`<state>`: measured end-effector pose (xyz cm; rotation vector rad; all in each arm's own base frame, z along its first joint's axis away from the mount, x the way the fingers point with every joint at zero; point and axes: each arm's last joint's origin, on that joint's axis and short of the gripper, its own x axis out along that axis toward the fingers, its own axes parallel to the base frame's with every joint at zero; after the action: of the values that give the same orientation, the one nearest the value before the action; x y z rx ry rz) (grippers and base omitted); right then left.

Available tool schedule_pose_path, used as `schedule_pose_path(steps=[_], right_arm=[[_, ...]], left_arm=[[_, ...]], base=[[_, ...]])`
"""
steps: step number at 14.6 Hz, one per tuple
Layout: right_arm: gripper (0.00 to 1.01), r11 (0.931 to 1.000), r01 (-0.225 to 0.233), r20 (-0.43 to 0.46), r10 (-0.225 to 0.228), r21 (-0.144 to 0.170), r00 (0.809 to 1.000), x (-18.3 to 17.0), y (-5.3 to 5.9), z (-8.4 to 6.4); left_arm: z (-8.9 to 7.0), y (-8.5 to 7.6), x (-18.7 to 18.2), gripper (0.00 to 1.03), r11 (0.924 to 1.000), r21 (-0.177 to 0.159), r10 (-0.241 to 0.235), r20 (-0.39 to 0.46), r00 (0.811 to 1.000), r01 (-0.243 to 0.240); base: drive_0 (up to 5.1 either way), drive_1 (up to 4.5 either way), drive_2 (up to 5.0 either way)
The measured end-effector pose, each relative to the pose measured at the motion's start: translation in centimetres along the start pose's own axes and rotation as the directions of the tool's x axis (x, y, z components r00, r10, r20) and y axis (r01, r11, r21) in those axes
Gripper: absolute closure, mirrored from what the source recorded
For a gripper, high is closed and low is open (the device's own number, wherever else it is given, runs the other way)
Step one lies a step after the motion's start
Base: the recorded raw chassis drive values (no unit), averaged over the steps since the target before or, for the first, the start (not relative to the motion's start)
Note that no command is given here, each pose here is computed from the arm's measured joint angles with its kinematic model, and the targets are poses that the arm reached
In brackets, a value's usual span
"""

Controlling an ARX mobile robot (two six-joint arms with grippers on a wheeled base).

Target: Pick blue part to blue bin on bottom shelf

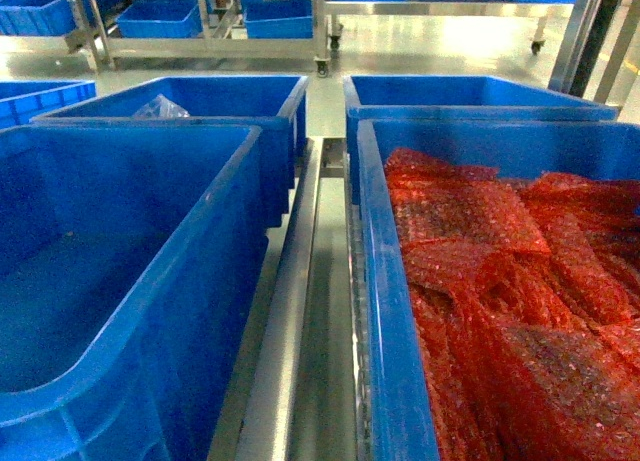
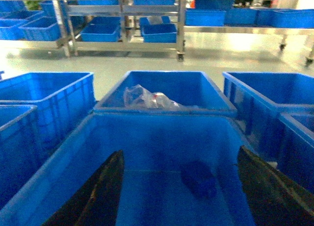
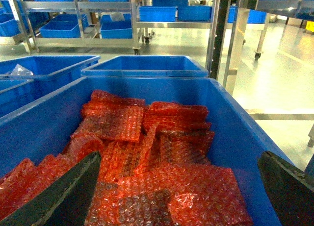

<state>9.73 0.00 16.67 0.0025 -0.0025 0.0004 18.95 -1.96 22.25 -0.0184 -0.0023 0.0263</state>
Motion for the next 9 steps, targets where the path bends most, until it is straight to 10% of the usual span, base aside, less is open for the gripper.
schedule_pose_path(steps=[6,9], right_arm=[[0.03,1.0,0.0,-0.001,0.0,0.0,1.0,0.0,0.0,0.0],[0.03,1.0,0.0,-0.001,0.0,0.0,1.0,0.0,0.0,0.0]], left_arm=[[-2.9,2.0,-3.2,1.01,0.9997,0.001,-0.025,-0.01,1.0,0.025],[-3.7,2.1,-4.5,1.01,0.9996,0.002,-0.027,-0.008,1.0,0.027]], base=[[0.0,0.0,0.0],[0.0,0.0,0.0]])
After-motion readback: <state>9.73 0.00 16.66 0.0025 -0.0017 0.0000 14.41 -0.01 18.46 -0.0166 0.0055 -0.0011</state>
